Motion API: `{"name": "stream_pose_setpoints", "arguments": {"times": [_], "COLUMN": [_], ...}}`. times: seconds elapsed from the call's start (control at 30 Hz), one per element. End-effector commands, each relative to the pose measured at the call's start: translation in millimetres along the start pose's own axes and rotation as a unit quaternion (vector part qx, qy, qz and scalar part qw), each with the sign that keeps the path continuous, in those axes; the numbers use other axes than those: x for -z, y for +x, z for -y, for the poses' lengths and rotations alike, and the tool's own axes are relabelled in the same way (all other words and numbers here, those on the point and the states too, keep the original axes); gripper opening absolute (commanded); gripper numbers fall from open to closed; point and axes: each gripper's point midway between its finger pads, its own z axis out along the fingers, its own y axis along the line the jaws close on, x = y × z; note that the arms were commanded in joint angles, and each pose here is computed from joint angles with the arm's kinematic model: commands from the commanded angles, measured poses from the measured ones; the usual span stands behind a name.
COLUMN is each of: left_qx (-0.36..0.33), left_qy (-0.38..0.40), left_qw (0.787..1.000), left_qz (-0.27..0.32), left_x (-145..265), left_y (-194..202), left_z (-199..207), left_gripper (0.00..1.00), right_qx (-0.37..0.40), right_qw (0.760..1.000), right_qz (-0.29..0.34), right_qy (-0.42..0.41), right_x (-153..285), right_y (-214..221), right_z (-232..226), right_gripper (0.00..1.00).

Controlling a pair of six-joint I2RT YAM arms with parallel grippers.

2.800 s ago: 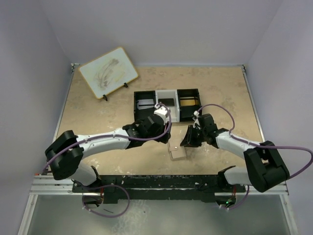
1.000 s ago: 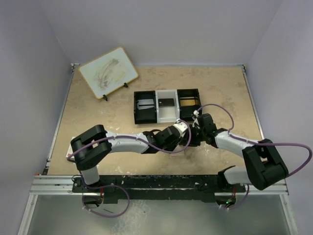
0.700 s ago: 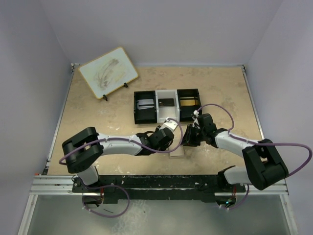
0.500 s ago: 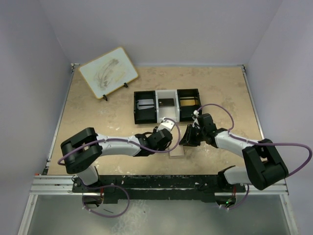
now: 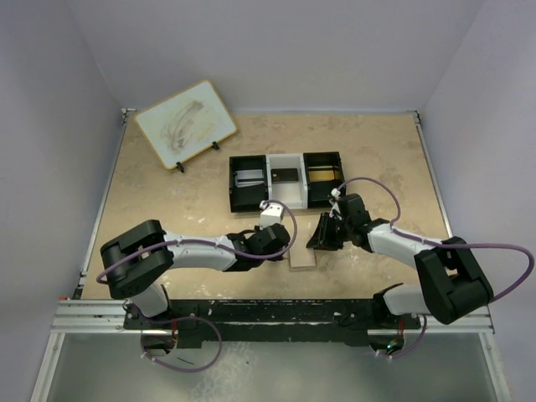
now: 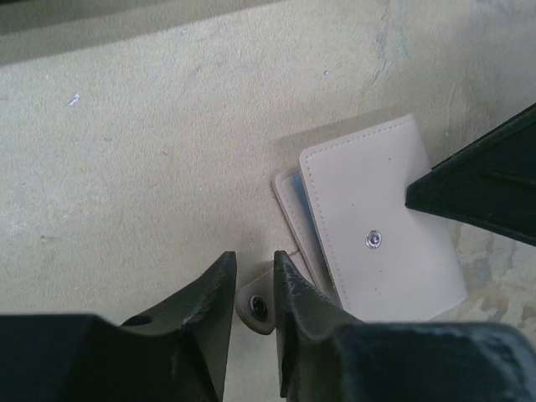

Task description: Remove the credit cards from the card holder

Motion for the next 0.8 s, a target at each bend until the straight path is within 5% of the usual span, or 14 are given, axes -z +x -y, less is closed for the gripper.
{"name": "stream_pose_setpoints", "arguments": {"times": [0.0, 0.1, 0.5, 0.77], "left_qx": [0.063, 0.064, 0.056, 0.037], "left_qy": [0.019, 0.023, 0.059, 0.099], "left_qw": [0.997, 0.997, 0.99, 0.989], "left_qz": [0.048, 0.048, 0.119, 0.105], "left_x": [6, 8, 66, 83], "left_y": [-30, -32, -89, -97], "left_z": [12, 13, 17, 35], "left_gripper": [0.15, 0.0, 0.0, 0.0], "right_qx": [0.003, 0.004, 0.031, 0.039], "right_qw": [0.999, 0.999, 0.998, 0.997], "right_qz": [0.001, 0.002, 0.041, 0.069], "right_qy": [0.05, 0.049, 0.045, 0.024], "right_x": [-2, 0, 33, 52], "right_y": [1, -1, -38, -53], "right_z": [19, 17, -15, -35], "right_gripper": [0.28, 0.28, 0.46, 0.53]}}
